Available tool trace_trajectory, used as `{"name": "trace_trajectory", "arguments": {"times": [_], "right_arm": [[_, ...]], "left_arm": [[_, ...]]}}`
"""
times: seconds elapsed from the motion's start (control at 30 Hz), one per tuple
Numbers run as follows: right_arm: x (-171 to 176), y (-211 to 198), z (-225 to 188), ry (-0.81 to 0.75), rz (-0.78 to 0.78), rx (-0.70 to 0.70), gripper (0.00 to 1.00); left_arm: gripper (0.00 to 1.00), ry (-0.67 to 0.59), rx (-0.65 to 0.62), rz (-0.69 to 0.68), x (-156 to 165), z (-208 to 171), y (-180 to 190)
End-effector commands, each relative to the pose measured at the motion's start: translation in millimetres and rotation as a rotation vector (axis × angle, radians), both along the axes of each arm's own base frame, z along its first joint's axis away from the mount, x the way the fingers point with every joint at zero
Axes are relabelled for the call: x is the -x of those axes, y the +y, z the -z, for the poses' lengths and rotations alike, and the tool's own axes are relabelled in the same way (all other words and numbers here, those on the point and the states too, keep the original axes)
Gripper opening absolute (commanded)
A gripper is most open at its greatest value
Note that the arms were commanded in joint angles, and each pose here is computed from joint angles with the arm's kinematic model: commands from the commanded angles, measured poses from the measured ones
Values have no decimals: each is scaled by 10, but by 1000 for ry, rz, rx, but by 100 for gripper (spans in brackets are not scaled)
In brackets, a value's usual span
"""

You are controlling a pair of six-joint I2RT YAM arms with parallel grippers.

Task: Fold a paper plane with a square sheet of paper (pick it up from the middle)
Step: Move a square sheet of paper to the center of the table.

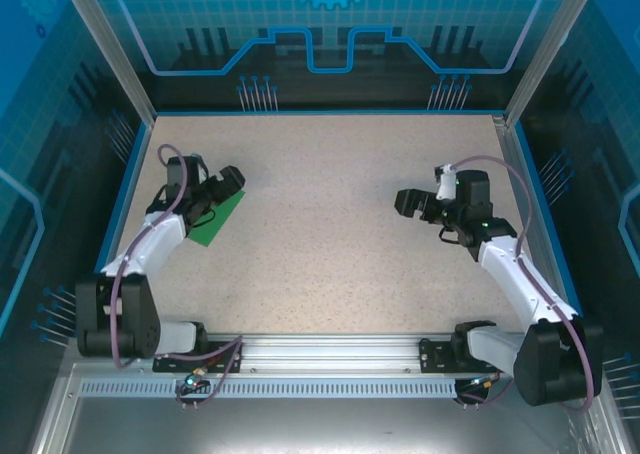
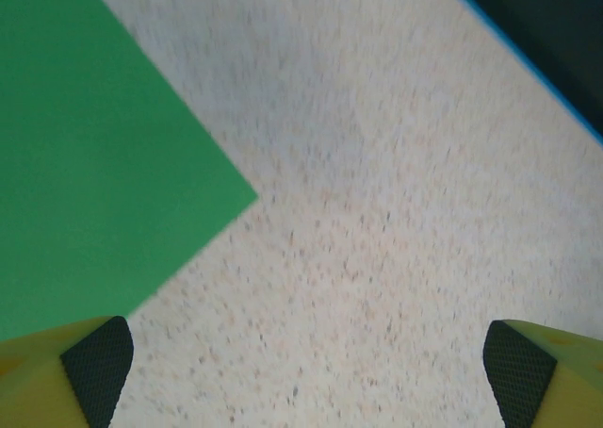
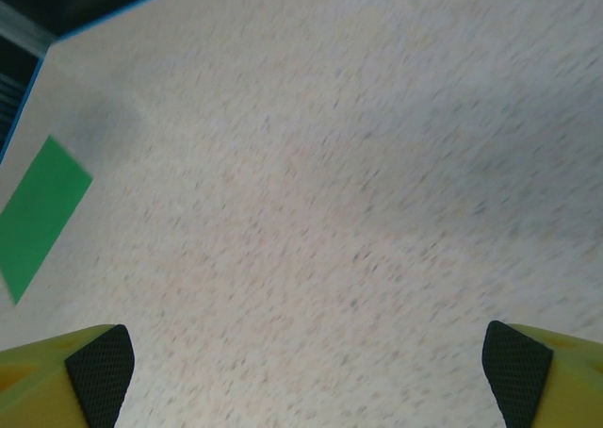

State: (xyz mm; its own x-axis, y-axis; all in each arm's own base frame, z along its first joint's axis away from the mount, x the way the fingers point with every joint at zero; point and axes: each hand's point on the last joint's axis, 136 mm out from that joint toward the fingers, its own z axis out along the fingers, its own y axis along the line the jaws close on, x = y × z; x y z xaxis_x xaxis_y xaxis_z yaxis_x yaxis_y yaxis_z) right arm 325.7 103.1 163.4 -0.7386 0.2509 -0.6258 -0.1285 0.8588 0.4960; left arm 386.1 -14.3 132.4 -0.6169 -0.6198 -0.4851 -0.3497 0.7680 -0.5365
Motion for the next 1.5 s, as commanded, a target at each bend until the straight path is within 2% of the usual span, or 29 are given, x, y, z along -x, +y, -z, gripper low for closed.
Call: {"name": "trace_trajectory", "arguments": {"times": [0.0,0.17,0.23,0.37,0.63,0.77,0.93,1.1,1.27,1.47], "right_arm": [[163,287,30,66,-66,-57,99],[197,554,70,60,-120,-53,99],[196,645,97,67,-144,-46,99],[159,770,145,90,-163,-15,99],[117,948,300,140,-180,14,99],[88,1004,386,170,-176,33,99],[87,1001,536,218,-155,65,99],[143,981,628,242,-142,72,99],[222,973,686,262,-135,68,99],[271,1010,672,265,-140,87,99]], "left_arm": [[99,139,122,29,82,196,-152],[99,212,13,-24,4,421,82],[99,225,19,-10,-84,474,116],[99,345,-40,-79,-102,723,314],[99,486,-5,-139,3,1036,401],[99,529,81,-155,115,1141,281],[99,543,252,-170,267,1245,-29],[99,550,411,-150,400,1337,-661],[99,550,514,-159,467,1376,-1329],[99,480,571,-112,348,1098,-1883]]}}
